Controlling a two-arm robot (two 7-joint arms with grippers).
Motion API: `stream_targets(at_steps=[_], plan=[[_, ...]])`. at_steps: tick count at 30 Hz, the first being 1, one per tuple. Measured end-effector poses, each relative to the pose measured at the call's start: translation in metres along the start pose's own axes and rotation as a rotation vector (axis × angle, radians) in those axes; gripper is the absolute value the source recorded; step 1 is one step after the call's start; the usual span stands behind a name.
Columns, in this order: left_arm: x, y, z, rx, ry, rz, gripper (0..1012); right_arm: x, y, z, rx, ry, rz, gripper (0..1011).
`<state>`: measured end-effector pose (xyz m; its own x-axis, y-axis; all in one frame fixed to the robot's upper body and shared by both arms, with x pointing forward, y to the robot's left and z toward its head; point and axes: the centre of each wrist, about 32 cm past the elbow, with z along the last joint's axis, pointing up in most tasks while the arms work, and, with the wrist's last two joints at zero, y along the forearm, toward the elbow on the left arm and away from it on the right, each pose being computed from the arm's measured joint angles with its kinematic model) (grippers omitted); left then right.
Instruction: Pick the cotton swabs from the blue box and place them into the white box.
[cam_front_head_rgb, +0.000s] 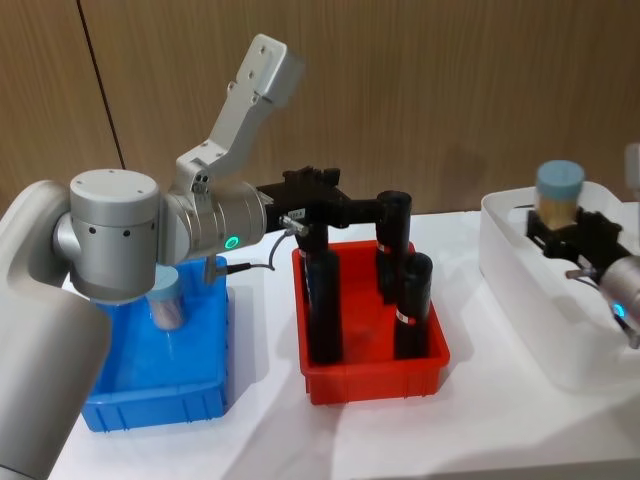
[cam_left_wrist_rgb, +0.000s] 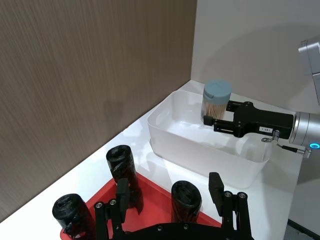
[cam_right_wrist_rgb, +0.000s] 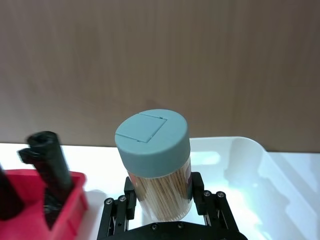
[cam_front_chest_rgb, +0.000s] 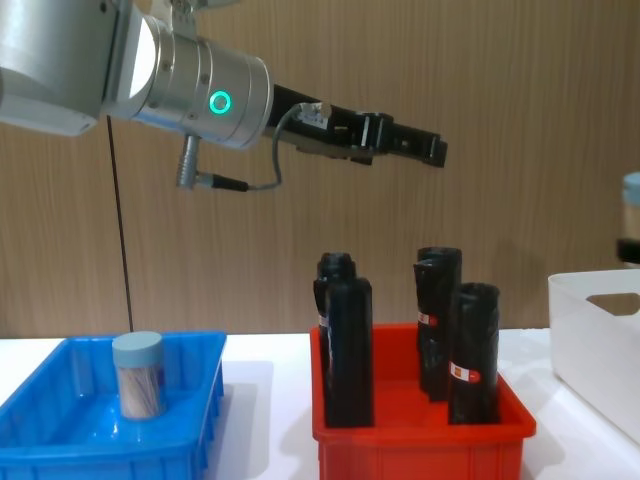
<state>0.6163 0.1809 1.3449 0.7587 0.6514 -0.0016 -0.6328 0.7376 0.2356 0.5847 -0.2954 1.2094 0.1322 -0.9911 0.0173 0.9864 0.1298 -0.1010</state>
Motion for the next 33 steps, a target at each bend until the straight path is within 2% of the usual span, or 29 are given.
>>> stream_targets(at_steps=[7, 16, 29, 33], plan=[[0.0000, 0.0000, 0.0000, 0.000, 0.000, 0.000, 1003, 0.017, -0.004, -0.002, -0.045, 0.009, -0.066, 656], [0.0000, 0.0000, 0.0000, 0.000, 0.000, 0.000, 1003, 0.031, -0.007, -0.007, -0.105, 0.022, -0.116, 656], [0.0000, 0.0000, 0.0000, 0.000, 0.000, 0.000, 1003, 0.041, -0.007, -0.010, -0.158, 0.034, -0.142, 659], [0.0000, 0.0000, 0.0000, 0.000, 0.000, 0.000, 1003, 0.042, -0.007, -0.011, -0.164, 0.037, -0.145, 746]])
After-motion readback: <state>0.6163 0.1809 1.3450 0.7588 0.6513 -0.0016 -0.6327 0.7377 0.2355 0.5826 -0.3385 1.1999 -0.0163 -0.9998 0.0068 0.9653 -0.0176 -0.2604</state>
